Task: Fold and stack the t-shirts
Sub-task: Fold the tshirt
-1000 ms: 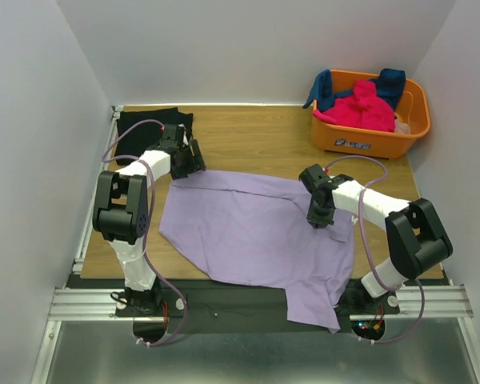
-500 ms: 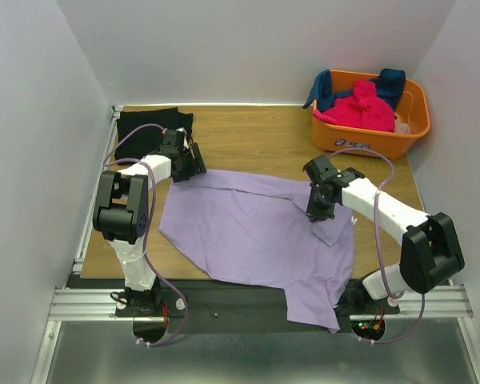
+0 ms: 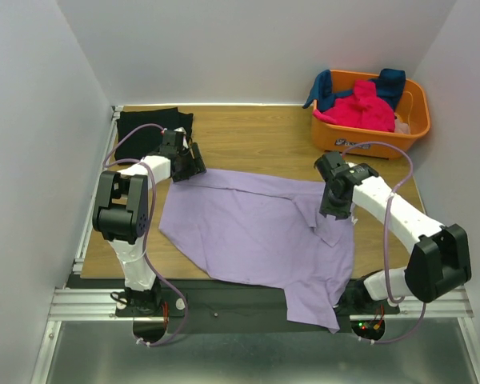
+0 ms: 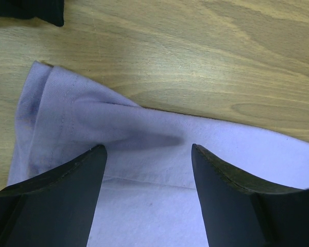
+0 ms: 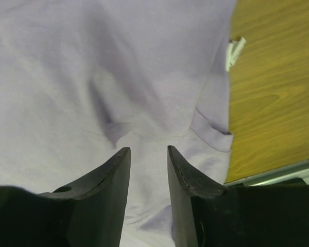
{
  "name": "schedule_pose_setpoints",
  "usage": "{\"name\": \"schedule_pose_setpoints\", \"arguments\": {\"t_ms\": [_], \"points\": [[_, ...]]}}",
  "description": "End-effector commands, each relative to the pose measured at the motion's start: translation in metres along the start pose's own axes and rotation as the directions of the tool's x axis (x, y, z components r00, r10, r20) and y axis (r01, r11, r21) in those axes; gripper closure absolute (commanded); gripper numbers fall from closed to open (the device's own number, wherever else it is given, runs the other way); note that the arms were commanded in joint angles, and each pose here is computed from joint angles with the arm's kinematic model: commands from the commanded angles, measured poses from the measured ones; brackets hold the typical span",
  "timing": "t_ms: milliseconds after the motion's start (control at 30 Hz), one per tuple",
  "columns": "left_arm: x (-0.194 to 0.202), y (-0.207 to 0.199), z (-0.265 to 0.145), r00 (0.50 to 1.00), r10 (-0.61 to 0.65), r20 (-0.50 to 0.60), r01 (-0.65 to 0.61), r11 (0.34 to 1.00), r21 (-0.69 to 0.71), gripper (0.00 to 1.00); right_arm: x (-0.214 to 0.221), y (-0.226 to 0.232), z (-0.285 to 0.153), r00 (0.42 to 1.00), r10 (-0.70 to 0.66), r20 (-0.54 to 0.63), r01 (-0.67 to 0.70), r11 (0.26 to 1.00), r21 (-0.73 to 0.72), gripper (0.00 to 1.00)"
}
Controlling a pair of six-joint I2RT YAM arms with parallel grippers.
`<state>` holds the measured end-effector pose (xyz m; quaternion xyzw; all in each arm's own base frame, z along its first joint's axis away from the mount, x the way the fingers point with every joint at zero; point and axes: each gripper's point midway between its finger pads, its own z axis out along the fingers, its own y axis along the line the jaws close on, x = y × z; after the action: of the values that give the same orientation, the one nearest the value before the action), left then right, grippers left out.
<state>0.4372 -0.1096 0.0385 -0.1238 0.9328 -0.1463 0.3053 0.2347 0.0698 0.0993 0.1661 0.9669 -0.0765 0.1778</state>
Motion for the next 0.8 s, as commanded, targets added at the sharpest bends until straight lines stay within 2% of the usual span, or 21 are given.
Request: {"name": "schedule_pose_setpoints", "arguments": {"t_ms": [0, 67, 167, 433, 767], "points": [[0.026, 0.021, 0.004, 0.997, -0.005, -0.076, 0.0, 0.998, -0.06, 0.21, -0.031, 0.028, -0.026, 0.994, -0.054, 0.099, 0.067, 0.988, -0.141, 0.59], [0.026, 0.021, 0.004, 0.997, -0.008, -0.077, 0.003, 0.998, -0.059, 0.21, -0.037, 0.057, -0.038, 0.99, -0.066, 0.127, 0.098, 0.959, -0.267, 0.59], [0.027, 0.021, 0.004, 0.997, -0.01, -0.078, 0.005, 0.998, -0.06, 0.21, -0.035, 0.077, -0.04, 0.986, -0.11, 0.124, 0.145, 0.936, -0.32, 0.59], [0.029, 0.022, 0.004, 0.996, -0.009, -0.086, 0.004, 0.998, -0.062, 0.21, -0.007, 0.089, -0.002, 0.971, -0.235, 0.043, 0.238, 0.938, -0.251, 0.57], [0.032, 0.022, 0.008, 0.995, -0.009, -0.098, 0.003, 0.998, -0.058, 0.21, 0.014, 0.08, 0.03, 0.957, -0.285, -0.049, 0.272, 0.945, -0.183, 0.57]]}}
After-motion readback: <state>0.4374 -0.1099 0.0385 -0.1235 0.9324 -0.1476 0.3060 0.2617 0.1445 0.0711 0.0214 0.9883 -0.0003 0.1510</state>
